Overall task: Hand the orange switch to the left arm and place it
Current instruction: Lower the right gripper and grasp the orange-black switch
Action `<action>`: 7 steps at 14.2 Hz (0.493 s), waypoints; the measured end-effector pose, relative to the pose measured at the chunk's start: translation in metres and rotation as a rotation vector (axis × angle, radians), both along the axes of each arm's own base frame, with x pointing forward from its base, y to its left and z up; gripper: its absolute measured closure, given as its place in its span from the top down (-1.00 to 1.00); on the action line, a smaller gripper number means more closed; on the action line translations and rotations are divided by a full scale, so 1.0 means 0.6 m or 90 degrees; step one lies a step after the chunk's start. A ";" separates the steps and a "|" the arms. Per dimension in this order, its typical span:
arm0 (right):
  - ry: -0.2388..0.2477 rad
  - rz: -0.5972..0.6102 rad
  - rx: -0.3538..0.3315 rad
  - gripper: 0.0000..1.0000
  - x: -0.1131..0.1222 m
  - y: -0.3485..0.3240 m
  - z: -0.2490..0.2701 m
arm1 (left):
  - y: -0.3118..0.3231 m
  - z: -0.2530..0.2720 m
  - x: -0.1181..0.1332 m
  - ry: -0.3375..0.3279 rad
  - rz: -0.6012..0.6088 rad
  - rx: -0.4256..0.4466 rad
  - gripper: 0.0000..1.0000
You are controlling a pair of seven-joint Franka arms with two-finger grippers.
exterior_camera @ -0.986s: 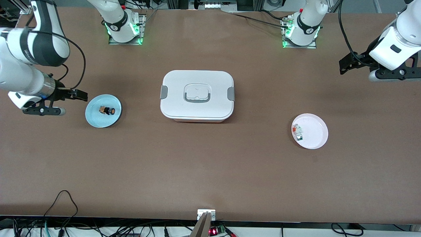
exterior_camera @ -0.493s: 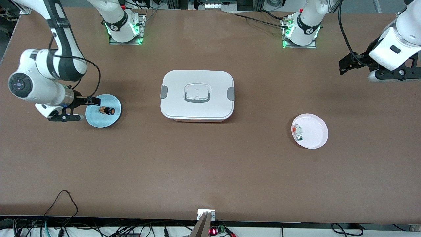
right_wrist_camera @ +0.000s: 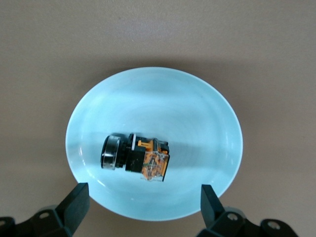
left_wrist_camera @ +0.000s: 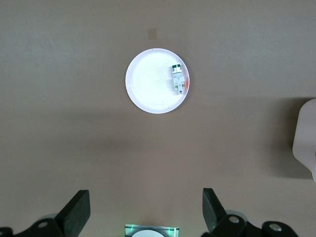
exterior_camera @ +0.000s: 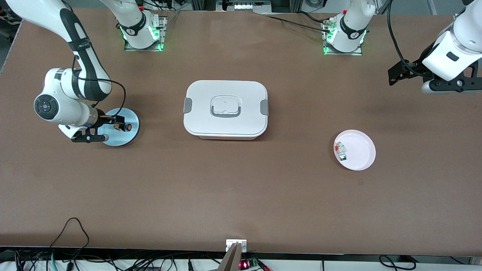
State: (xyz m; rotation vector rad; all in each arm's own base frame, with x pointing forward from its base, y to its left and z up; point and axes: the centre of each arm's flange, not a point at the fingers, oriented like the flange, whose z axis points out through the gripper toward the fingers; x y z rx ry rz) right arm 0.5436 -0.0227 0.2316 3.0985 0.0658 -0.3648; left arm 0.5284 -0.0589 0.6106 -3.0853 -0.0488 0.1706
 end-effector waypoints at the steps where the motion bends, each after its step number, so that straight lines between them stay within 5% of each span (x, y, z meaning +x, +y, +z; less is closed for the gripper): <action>1: -0.003 0.000 0.000 1.00 -0.001 0.000 -0.009 | 0.000 0.000 0.000 0.000 0.000 0.000 1.00; 7: -0.005 -0.009 0.007 1.00 -0.014 -0.001 -0.059 | 0.000 0.000 0.000 0.000 0.000 0.000 1.00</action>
